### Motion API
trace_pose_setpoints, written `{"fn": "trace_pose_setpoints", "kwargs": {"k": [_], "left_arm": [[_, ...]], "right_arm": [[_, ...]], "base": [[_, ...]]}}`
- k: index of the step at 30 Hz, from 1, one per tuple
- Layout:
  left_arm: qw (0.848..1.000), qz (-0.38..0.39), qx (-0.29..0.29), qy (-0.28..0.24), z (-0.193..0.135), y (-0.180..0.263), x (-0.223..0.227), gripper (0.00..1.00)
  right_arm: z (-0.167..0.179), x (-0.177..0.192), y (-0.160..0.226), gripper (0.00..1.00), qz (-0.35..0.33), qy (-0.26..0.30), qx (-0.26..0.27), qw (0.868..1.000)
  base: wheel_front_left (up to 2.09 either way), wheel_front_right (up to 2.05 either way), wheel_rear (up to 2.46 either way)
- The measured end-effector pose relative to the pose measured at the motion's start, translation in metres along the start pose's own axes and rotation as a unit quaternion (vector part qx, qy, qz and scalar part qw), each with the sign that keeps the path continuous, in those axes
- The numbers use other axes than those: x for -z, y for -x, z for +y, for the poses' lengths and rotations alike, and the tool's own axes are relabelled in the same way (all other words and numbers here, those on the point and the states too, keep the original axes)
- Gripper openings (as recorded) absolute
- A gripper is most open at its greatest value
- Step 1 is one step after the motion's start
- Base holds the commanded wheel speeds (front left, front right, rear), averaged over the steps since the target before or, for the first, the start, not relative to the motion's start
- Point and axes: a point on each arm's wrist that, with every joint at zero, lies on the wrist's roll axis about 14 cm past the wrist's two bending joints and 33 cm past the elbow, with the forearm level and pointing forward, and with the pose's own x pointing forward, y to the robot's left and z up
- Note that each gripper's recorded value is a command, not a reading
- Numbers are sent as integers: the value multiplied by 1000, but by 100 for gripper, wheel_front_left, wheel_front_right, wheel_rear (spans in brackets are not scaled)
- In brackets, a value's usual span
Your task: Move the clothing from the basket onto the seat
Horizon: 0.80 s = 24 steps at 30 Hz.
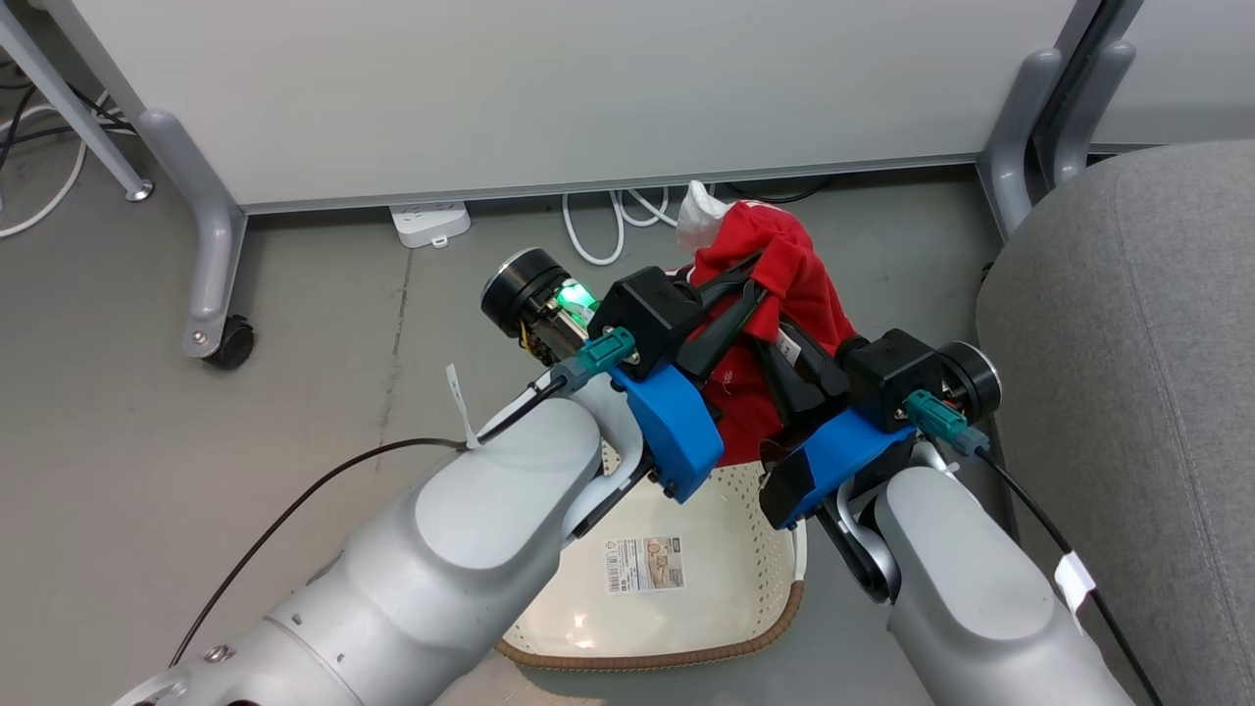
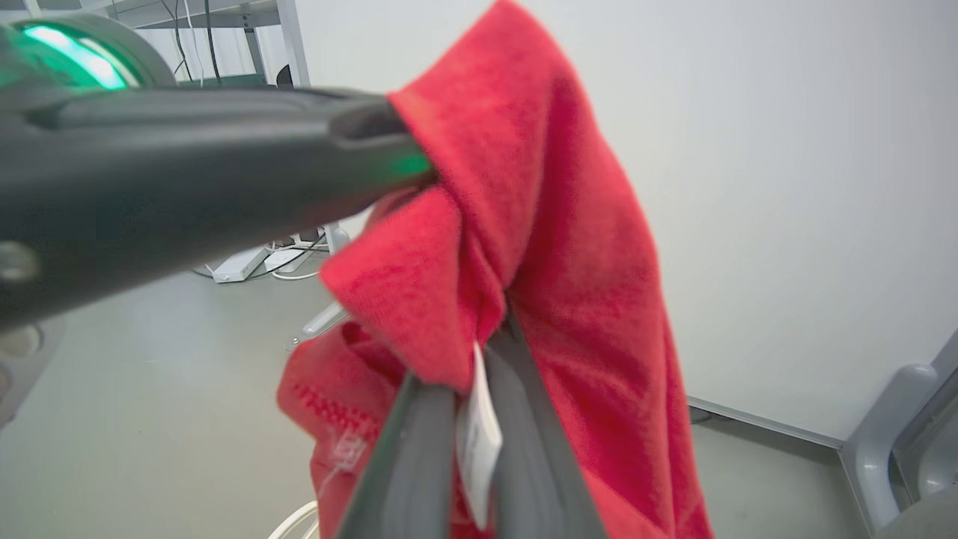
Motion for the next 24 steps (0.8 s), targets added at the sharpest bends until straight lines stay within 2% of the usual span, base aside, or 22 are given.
{"fn": "trace_pose_setpoints", "kwargs": {"k": [5,6,24], "left_arm": [[1000,2,0,2,0,0,2,0],[1000,1,-2,1,1,0,2,99],[1000,-6,-5,-6,4,-5,0,100]], "right_arm": [[0,1,-1,0,1,-1,-1,1000],[0,2,-1,0,2,-1,-1,1000],[-3,9,0,0,9,-4,3,1000]], "base": [[0,0,0],[0,0,0],[0,0,0]]}}
